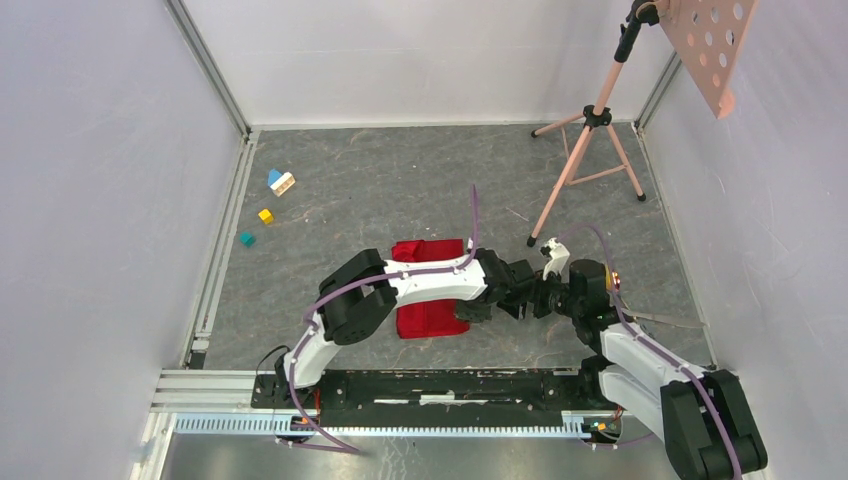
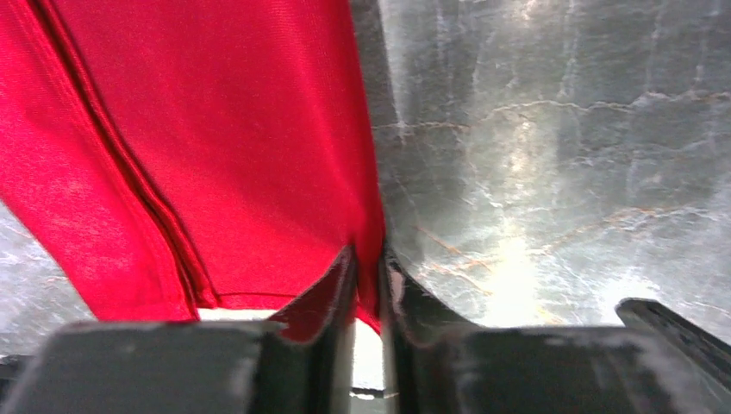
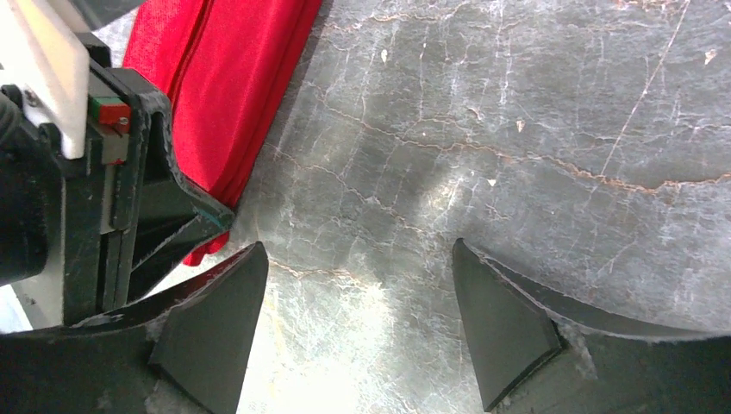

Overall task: Fold the napkin into a case and place the utensils inside
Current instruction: Pick up the 2/3-rectangle-folded napkin from the center of the board.

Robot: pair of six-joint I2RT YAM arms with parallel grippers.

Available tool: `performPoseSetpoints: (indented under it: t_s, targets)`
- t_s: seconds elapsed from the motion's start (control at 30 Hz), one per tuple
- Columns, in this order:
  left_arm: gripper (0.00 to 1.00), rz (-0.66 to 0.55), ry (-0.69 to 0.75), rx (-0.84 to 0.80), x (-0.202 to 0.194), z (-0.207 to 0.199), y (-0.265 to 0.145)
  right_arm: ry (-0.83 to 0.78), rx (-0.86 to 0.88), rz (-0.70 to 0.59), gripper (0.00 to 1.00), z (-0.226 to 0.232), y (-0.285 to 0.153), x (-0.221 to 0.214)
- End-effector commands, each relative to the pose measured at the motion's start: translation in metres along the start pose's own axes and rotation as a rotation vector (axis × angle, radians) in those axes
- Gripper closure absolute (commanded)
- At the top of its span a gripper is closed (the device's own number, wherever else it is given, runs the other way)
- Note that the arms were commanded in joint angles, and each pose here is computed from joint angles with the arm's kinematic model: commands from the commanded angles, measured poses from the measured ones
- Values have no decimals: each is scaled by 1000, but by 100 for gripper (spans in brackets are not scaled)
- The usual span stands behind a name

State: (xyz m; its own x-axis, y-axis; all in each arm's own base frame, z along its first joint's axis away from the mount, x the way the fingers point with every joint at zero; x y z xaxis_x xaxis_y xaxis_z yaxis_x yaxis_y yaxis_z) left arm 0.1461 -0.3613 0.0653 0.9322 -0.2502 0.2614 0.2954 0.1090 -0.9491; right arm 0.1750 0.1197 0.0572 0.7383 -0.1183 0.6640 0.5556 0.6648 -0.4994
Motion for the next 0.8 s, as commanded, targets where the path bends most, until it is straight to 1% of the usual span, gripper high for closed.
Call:
performPoseSetpoints:
  t_s: [0.0,0.03,0.07,0.17,0.3,0.6,0.77]
  targets:
    - [89,-49,-14,64,1,17,2,79,0,90,13,-4,-1,-26]
    - [93,-66,-12,49,2,20,-2,97,17,96,12,-2,0,-27]
    - [94,-76,-14,36,1,25,-7,121,44,93,11,2,2,-26]
    - [95,-104,-20,-29,1,33,-19,190,107,66,10,11,7,-19]
    - [97,-97,-29,-95,-3,41,-28,247,161,70,9,26,20,-8]
    - [98,-102,-41,-131,-8,58,-42,428,253,-13,11,54,46,21]
    - [98,-112,-60,-148,-5,69,-50,458,298,10,13,70,64,29]
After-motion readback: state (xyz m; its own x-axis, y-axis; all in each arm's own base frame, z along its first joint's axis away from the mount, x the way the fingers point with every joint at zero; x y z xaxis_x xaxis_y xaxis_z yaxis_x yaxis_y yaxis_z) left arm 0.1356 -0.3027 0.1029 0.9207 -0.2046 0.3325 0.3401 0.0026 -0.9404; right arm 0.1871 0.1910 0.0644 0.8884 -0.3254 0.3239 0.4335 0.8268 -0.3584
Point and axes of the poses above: each gripper's point midway between its finger pads, its own y axis out along the fingers, its own z axis along the line the jaws close on, x = y × z, the point moved 5 cm from there along -y, back along the fingers, and after that the axes turned 5 degrees about y, right-handed, at the moved point
